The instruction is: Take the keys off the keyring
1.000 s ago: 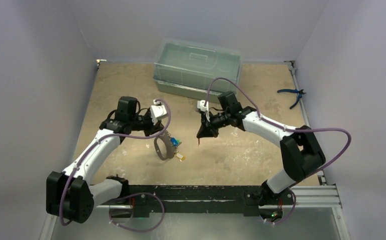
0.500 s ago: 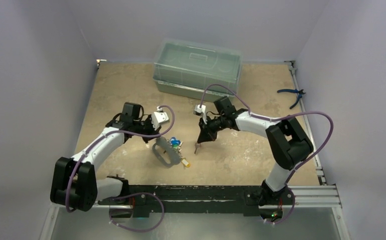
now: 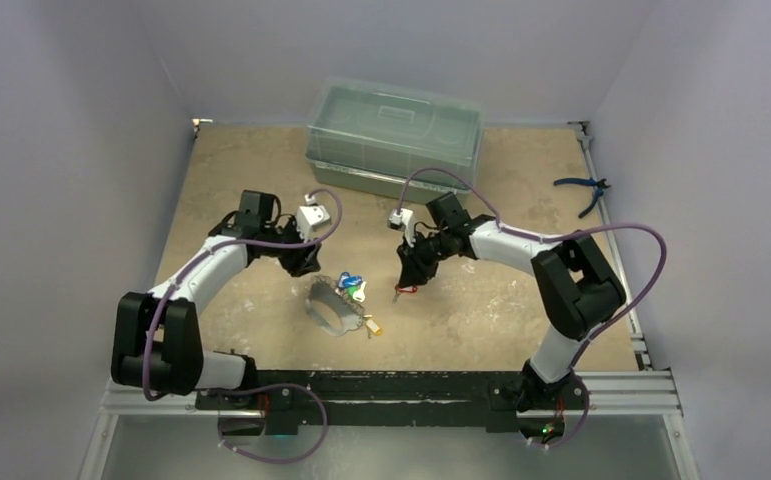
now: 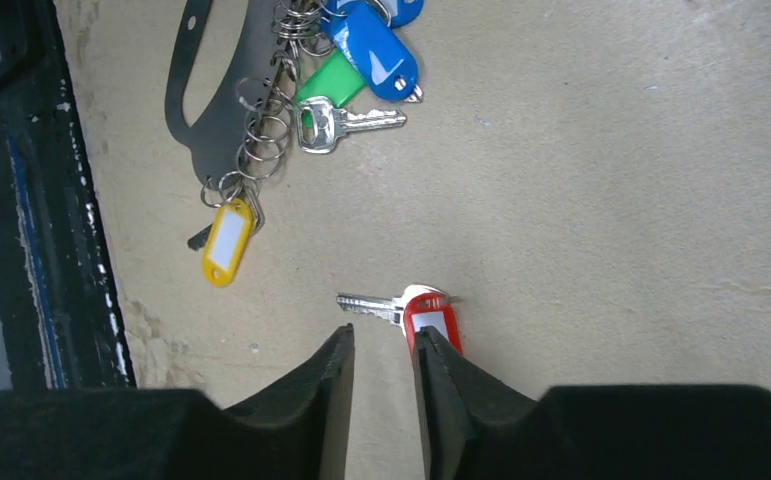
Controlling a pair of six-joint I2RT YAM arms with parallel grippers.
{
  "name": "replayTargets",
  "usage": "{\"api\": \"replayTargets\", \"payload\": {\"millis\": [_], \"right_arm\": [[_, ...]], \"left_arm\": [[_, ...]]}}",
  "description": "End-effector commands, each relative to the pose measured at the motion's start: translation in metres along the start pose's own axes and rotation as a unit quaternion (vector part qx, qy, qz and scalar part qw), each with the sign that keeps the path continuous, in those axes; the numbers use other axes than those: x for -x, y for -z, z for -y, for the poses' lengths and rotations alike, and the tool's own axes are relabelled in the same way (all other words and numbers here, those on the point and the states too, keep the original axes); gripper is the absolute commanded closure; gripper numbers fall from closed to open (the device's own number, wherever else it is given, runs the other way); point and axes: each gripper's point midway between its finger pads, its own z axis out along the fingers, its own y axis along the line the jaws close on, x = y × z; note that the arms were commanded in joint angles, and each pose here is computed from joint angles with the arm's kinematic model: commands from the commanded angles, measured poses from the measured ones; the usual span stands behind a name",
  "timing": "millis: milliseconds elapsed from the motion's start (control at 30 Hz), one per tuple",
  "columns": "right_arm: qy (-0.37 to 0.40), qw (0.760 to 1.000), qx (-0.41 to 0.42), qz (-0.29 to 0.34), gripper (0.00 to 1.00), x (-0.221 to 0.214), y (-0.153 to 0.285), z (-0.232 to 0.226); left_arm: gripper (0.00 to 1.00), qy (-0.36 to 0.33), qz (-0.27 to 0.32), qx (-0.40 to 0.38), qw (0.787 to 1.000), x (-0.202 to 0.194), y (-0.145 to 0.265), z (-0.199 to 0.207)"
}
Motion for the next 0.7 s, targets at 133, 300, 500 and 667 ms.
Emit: {"api": "replayTargets", "payload": {"millis": [133,300,500,667], "right_arm": [[0.027,0.995,-0.073,0.069,0.36,0.053,0.061,-0.004],[0.009,0.976,-0.146,0.160,0.01,0.089,0.131,0.008],[-0.057,0.932,-0.260,0.245,0.01,0.081,0.217,0.027],[-0.128,0.902,-0.336,0.241,0.01,0.037,0.243,0.054]], "left_arm": [[0.13,0.062,0.055,0.030,0.996,0.060,0.047,-0.033],[0.10,0.139,0.047,0.097,0.984,0.069,0.080,-0.065],[0.02,0.215,0.036,0.214,0.952,0.044,0.123,-0.109],[0.02,0.249,0.038,0.270,0.929,0.025,0.127,-0.115]]}}
